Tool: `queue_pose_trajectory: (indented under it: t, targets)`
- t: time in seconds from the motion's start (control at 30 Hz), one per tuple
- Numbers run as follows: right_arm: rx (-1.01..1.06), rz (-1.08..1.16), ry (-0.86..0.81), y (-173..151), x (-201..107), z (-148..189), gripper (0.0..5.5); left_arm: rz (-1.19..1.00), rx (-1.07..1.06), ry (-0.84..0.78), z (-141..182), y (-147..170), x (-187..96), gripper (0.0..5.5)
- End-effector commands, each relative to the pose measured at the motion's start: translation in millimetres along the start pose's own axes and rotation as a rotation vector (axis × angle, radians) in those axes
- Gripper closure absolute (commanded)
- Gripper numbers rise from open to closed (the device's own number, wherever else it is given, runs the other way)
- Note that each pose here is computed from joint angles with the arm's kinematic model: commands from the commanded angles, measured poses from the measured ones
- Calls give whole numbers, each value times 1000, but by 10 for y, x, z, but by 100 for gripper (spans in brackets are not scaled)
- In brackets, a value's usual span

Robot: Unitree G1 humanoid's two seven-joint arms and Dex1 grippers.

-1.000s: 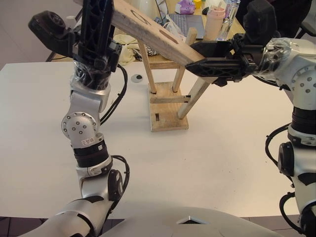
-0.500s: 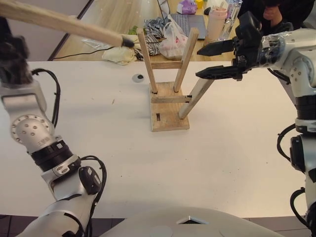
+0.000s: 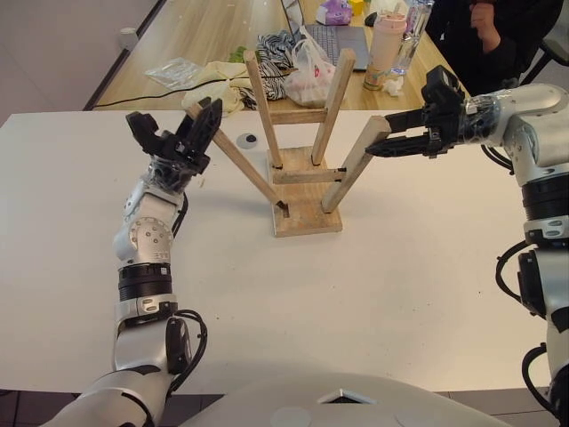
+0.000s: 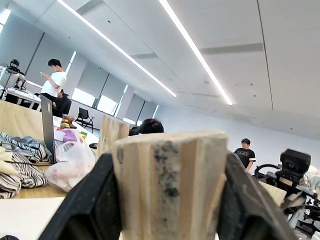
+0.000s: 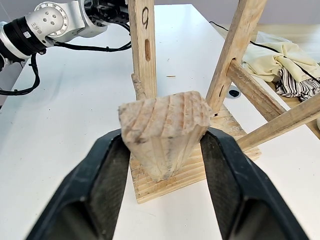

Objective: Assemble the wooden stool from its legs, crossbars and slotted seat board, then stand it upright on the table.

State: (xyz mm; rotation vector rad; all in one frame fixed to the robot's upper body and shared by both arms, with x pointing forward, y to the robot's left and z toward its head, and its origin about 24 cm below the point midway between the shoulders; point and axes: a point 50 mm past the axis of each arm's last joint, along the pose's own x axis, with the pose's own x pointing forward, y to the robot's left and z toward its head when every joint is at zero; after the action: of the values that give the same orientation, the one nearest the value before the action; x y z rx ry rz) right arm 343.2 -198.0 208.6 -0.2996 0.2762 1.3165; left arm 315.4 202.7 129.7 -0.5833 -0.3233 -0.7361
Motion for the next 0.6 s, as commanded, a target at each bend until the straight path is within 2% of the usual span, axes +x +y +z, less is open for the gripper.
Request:
queue_pose_trajectory:
  t: [0.03,0.2,0.33,0.47,0.6]
  targets:
    - [-8,12,-17,8,44,13,338,10,-26,18,-145,47,-37,343]
    - [-9,32,-6,23,59,-5,338,-10,-3,43,-229,100,-96,344]
    - [-2,38,3,26,49,-21,338,-108,85,247,-311,78,-125,344]
    - [14,42,20,38,49,-67,338,-308,228,540,-239,23,-23,344]
    - [32,60,30,77,82,-126,338,-448,290,649,-93,-90,137,344]
